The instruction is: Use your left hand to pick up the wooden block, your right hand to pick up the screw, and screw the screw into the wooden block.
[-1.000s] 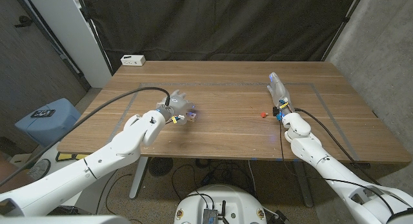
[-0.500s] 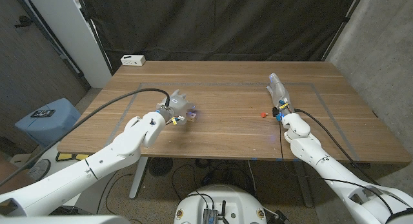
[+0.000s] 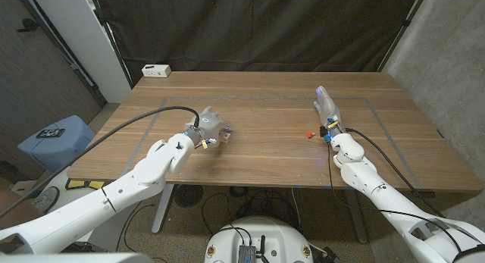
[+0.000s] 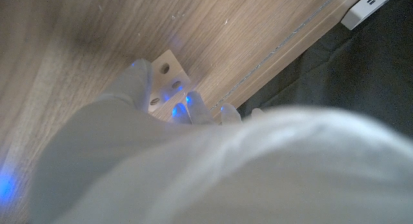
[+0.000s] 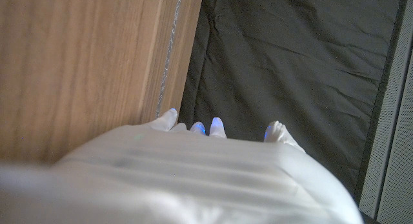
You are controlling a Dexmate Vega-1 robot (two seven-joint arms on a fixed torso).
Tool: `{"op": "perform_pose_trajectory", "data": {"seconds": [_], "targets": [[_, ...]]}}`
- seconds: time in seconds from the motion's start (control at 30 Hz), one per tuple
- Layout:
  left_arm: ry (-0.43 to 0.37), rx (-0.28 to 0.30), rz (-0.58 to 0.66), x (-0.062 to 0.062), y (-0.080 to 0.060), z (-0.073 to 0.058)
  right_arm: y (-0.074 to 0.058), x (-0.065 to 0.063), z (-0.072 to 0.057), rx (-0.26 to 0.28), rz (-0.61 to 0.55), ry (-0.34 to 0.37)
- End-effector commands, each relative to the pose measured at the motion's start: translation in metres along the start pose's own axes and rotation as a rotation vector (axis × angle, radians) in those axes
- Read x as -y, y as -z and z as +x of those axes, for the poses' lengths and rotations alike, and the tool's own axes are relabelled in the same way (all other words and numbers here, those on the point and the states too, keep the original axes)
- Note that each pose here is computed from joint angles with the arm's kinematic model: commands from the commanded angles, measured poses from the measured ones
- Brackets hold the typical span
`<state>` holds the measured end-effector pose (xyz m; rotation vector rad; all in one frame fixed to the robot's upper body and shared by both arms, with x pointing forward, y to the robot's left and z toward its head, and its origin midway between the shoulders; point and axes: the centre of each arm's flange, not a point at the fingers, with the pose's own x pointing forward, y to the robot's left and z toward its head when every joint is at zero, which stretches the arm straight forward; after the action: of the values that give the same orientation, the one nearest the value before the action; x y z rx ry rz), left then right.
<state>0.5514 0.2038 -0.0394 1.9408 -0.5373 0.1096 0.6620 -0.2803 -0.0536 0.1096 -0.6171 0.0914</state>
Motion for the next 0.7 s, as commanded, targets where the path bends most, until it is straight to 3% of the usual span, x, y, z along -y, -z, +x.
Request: {"op": "perform_pose_trajectory", "data": {"seconds": [0.03,0.7], "targets": [[-0.020,0.000,-0.018,0.0071,-0.0016,0.0022,0.0006,-0.0013,-0.0018,0.001,0.000,0.003],[-0.032,0.003,-0.058,0.0090,-0.0028,0.0092,0.0000,-0.0032,-0.0029,-0.001,-0.002,0.000]]}}
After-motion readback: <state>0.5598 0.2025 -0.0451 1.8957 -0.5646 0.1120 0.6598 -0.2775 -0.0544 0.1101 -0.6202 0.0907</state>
